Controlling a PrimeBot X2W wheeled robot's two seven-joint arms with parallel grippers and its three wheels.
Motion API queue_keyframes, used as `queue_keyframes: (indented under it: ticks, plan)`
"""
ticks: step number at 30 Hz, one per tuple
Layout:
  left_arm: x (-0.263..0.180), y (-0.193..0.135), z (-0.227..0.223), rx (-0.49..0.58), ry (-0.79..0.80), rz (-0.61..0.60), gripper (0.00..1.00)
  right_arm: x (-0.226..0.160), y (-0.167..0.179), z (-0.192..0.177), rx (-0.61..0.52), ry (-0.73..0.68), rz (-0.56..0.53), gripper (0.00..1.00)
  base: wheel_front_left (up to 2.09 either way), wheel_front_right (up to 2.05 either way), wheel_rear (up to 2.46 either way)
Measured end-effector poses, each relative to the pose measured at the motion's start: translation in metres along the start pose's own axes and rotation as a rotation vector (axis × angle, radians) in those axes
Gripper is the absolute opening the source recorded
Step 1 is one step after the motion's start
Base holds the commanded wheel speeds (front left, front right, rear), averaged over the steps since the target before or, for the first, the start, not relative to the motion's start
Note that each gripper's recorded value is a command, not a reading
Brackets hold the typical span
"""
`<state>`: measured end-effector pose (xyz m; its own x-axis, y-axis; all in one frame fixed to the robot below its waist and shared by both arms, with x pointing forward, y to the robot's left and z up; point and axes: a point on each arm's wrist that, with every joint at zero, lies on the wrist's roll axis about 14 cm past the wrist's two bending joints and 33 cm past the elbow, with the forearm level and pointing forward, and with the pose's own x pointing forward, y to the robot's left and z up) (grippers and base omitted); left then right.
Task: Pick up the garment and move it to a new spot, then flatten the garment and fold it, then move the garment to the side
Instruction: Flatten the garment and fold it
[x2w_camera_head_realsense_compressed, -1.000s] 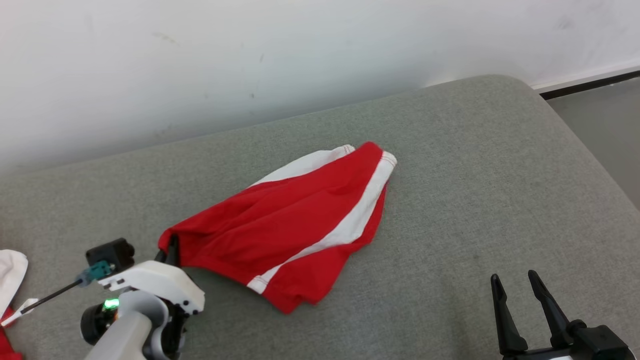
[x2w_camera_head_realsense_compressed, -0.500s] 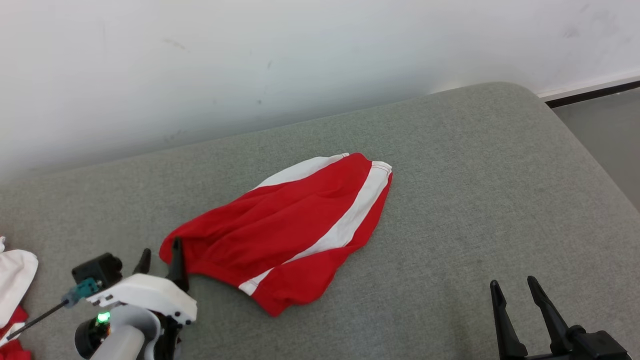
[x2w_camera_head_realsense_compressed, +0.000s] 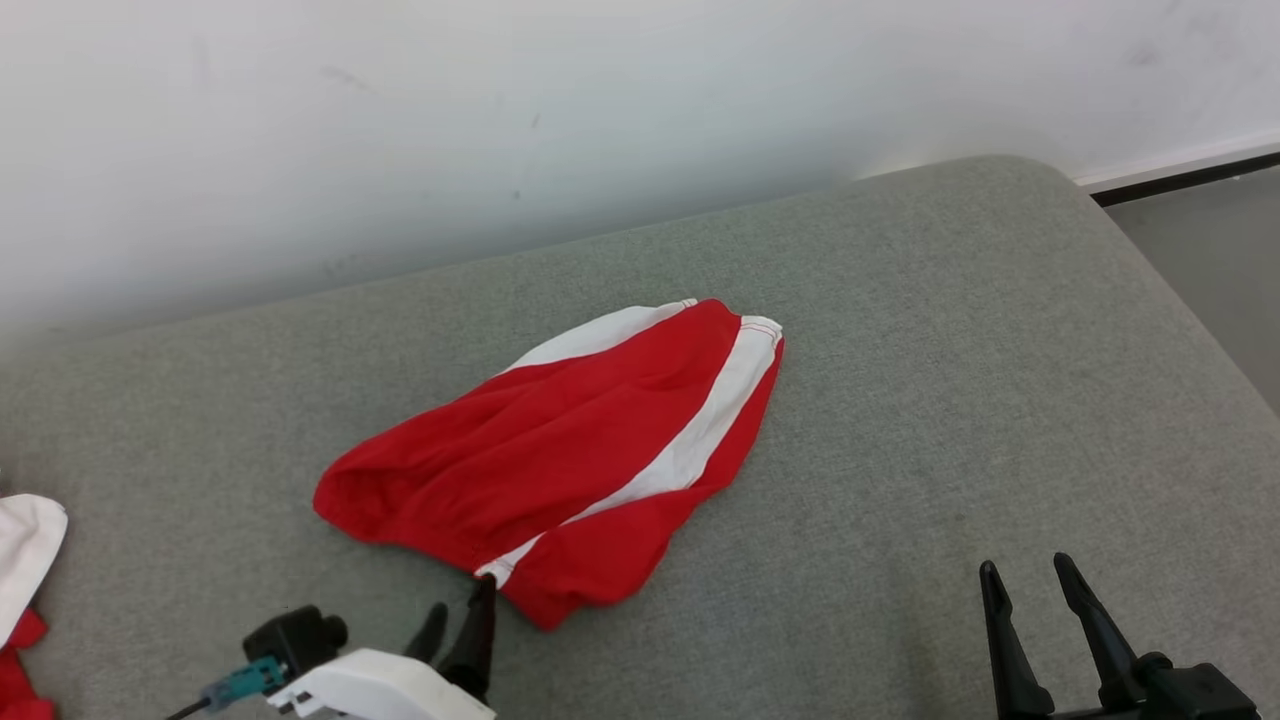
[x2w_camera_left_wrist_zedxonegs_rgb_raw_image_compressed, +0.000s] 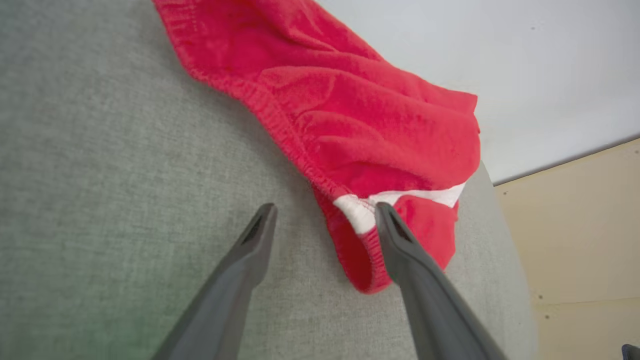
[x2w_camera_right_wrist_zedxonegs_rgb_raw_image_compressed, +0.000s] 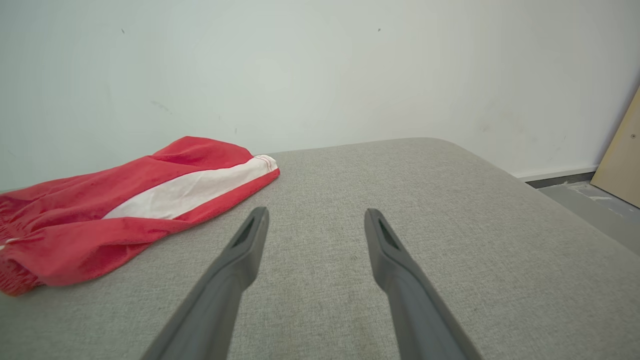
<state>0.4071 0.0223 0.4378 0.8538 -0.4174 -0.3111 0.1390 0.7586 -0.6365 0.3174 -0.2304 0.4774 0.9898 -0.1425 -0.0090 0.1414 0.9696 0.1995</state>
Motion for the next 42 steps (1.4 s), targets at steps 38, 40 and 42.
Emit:
queue_keyframes:
  ticks: [38,40,42]
  plan:
    - [0.003,-0.079,0.005,0.238,0.021,-0.386,0.0,0.003,-0.006,-0.001,-0.002,0.004,-0.019,1.0,0.0,0.0,0.0]
    - [-0.008,-0.08,0.002,0.308,0.026,-0.42,0.0,0.001,-0.004,0.0,-0.001,0.001,-0.012,1.0,0.0,0.0,0.0]
    - [-0.02,-0.076,-0.004,0.347,0.044,-0.433,0.0,0.0,-0.002,0.002,0.0,-0.008,-0.004,1.0,0.0,0.0,0.0]
